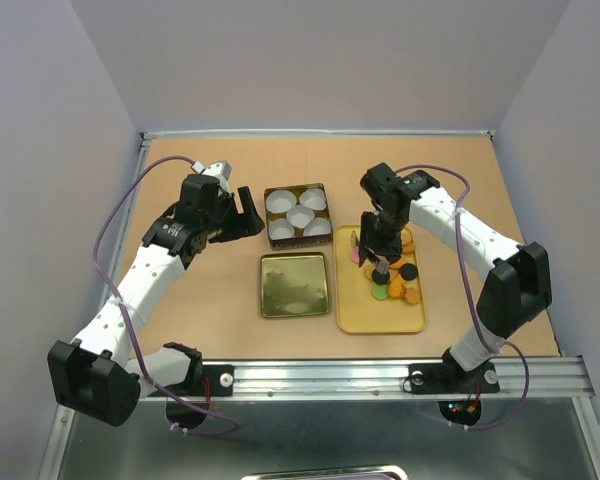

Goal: Pack the cookies

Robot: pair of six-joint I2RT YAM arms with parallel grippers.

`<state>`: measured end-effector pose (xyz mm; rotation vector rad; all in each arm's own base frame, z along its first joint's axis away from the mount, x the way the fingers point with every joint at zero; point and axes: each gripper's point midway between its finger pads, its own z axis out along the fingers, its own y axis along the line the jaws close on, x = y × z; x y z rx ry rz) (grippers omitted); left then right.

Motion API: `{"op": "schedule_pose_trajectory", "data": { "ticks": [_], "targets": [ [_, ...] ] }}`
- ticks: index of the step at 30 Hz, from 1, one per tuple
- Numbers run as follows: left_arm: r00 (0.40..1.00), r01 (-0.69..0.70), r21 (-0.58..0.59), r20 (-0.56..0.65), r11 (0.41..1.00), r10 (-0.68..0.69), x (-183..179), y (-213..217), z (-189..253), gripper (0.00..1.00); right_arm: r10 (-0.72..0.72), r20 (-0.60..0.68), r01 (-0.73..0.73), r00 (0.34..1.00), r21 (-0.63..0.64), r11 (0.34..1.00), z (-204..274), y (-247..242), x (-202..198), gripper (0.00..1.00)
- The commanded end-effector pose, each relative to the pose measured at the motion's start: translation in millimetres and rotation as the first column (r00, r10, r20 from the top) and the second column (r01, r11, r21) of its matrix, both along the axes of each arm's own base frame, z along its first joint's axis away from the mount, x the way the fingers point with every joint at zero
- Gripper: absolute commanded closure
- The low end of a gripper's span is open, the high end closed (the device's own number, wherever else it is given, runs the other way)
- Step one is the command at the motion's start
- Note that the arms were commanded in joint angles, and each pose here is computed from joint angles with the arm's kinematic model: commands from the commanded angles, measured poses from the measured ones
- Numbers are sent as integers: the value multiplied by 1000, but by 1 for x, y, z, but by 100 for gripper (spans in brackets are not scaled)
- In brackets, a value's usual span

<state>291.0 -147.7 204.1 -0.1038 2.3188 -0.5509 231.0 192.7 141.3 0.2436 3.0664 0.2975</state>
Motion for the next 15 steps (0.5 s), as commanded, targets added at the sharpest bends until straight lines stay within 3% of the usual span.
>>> {"op": "schedule_pose_trajectory", "data": {
  "ticks": [1, 15],
  "targets": [
    [996, 7, -25, 86, 1000, -5, 2, 0, 25, 16, 17, 10, -17, 1000, -2, 1000, 4, -3, -6, 48],
    [996, -4, -17, 89, 1000, 6, -3, 4, 29, 16, 42, -23, -41, 999, 30, 999, -8, 9, -12, 47]
  ]
}}
